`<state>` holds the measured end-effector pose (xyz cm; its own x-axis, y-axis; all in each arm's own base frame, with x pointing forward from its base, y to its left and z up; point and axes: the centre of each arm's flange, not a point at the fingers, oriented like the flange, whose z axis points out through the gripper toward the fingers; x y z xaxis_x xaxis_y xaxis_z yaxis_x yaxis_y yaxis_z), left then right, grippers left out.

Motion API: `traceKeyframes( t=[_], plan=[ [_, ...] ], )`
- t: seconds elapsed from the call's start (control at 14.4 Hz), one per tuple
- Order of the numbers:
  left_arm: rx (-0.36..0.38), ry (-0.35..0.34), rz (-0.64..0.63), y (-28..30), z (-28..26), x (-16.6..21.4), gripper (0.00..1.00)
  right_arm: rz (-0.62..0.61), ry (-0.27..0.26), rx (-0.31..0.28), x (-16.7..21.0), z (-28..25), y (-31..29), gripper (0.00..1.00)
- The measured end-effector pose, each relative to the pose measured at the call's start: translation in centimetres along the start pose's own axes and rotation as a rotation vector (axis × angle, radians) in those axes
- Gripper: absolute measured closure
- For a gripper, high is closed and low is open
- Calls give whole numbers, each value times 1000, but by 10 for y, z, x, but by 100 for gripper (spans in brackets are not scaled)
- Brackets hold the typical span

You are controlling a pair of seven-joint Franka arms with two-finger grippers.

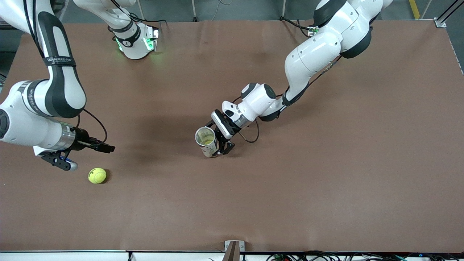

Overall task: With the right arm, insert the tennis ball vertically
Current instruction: 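Move the right gripper to the second tennis ball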

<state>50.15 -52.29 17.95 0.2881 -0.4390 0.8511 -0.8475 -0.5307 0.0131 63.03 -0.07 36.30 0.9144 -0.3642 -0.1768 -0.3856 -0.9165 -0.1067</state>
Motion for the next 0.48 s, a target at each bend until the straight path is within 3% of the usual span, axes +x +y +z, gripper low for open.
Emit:
traceKeyframes(
  t=[0.48],
  plan=[
    [-4, -5, -15, 3, 0, -2, 0, -87, 90, 9, -13, 39, 25, 0]
  ],
)
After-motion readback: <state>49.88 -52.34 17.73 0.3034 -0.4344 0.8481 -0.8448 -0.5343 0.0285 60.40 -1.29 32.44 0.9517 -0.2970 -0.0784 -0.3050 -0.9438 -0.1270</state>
